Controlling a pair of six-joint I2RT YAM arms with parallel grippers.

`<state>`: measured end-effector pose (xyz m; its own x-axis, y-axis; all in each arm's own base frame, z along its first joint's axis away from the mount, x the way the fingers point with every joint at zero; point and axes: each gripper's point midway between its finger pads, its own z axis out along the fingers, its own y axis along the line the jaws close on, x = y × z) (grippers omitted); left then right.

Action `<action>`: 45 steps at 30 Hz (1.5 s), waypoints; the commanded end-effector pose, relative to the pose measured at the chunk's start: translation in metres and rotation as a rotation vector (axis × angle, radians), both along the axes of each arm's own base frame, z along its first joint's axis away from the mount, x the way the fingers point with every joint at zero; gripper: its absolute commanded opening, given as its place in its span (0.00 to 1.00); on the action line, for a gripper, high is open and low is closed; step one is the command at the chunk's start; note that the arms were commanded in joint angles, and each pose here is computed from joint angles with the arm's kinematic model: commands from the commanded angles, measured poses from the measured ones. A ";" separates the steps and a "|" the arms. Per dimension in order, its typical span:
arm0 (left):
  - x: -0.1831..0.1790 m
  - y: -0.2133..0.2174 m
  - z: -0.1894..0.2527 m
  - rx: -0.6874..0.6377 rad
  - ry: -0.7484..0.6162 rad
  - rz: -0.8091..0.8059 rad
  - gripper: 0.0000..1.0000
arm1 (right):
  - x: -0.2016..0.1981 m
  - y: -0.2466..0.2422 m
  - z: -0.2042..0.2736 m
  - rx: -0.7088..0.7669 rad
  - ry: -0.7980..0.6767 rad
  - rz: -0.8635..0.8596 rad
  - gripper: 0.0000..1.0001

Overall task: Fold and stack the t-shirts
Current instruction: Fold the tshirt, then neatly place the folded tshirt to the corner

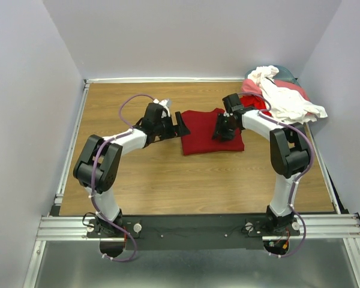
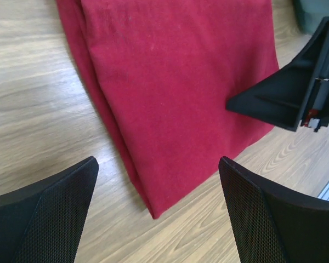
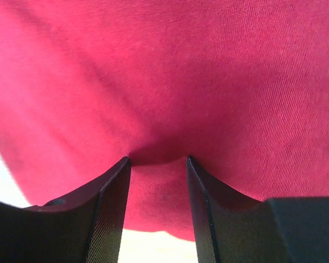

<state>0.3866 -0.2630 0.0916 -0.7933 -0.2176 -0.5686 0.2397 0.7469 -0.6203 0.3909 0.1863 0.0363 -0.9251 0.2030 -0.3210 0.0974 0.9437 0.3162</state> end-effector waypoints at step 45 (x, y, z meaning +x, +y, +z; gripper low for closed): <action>0.027 -0.022 -0.090 0.209 0.140 0.102 0.00 | -0.011 -0.003 0.001 0.021 0.008 -0.038 0.52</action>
<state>0.4199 -0.2970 0.0300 -0.8187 -0.2555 -0.5143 0.1076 0.8115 -0.5744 0.3897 0.1863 0.0327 -0.9160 0.2380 -0.3228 0.1250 0.9342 0.3342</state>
